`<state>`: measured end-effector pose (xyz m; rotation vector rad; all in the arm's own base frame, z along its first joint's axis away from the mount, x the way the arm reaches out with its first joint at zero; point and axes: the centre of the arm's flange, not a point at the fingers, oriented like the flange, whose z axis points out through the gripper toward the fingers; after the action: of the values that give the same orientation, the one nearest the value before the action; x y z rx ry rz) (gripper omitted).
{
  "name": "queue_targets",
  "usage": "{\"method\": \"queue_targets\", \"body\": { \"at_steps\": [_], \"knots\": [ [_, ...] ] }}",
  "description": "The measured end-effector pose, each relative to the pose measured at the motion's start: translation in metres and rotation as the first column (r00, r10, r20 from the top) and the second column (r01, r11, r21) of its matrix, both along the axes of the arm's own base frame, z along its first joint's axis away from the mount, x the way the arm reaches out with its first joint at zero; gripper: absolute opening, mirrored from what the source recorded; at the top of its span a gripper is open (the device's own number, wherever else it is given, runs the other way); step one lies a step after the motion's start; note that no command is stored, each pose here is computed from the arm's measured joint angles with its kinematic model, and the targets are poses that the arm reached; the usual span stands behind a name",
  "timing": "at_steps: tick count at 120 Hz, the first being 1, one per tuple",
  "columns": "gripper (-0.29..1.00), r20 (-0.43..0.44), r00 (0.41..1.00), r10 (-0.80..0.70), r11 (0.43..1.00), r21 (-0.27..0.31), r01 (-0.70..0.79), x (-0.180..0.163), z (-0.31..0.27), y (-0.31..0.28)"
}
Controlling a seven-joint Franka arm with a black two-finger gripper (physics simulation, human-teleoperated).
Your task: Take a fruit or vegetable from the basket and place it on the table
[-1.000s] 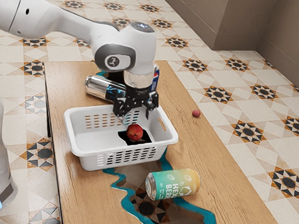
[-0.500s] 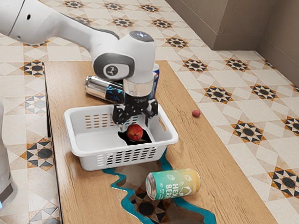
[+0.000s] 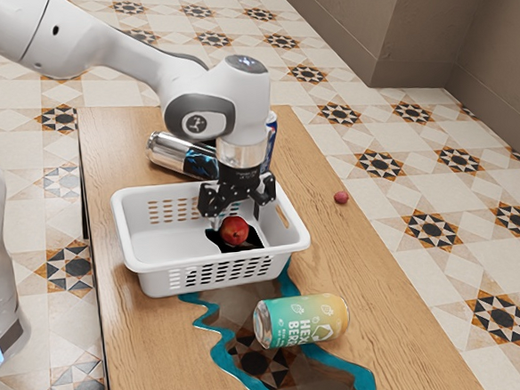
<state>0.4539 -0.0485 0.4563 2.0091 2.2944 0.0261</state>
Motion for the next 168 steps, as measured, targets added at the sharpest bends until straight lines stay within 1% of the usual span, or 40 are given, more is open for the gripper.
{"method": "queue_targets", "body": {
  "at_steps": [60,132,137,142,168],
  "knots": [
    [0.7,-0.025,1.0,0.014,1.0,-0.006,-0.015,0.004,-0.019,0.005],
    [0.7,-0.035,0.999,0.022,1.0,-0.016,-0.022,0.01,-0.034,0.005],
    [0.67,-0.034,0.999,0.022,1.0,-0.017,-0.023,0.011,-0.035,0.005],
    [0.61,-0.033,0.999,0.023,1.0,-0.018,-0.024,0.011,-0.035,0.005],
    [0.27,-0.037,0.999,0.02,1.0,-0.021,-0.02,0.009,-0.036,0.005]
  ]
}}
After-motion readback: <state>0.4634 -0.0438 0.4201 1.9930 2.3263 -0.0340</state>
